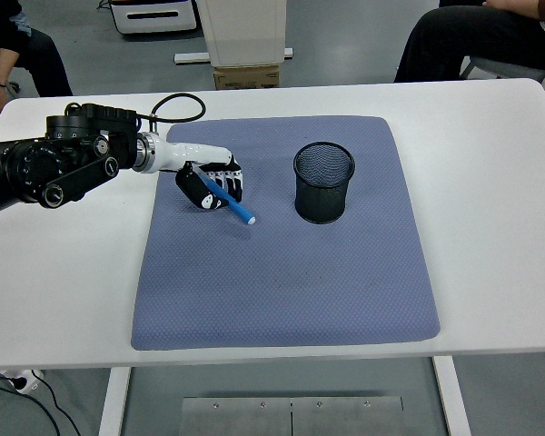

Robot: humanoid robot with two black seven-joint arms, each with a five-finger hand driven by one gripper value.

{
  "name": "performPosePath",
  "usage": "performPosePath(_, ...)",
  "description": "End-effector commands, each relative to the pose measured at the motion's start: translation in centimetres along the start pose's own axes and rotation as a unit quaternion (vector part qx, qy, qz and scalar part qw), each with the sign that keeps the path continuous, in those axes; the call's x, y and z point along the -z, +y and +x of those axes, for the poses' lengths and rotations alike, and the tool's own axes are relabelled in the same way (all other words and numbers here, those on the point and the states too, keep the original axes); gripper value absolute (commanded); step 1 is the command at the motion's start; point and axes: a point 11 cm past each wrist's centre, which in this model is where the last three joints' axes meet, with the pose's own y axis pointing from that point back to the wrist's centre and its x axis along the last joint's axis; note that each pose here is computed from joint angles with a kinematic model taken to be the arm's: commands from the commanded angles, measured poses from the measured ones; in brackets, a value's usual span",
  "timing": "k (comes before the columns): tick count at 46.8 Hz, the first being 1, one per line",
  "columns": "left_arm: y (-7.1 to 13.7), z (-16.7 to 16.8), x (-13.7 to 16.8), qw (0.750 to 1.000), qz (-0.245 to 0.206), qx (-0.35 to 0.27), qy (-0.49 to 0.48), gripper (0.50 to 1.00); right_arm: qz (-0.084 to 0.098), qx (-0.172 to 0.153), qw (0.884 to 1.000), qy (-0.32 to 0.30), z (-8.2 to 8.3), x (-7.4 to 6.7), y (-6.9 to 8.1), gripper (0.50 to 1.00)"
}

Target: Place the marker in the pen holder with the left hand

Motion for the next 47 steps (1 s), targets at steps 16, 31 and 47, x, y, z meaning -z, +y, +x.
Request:
performPosePath(16,0.2,0.8,-0.5,0.999,-0.017,-0.017,0.041,0.500,0.000,0.000,1.000,0.000,0.0,0.0,0.0,1.000)
performPosePath(31,0.7,2.3,-1.3,0.997,-0.029,-0.033,0.059,0.500,0.000,0.001,1.000,0.000,0.0,0.0,0.0,1.000)
performPosePath(47,1.4,4.5,-2.9,0.996,-0.045,-0.047,0.059,0.500,0.000,0.000,1.000,-0.001,0.0,0.0,0.0,1.000)
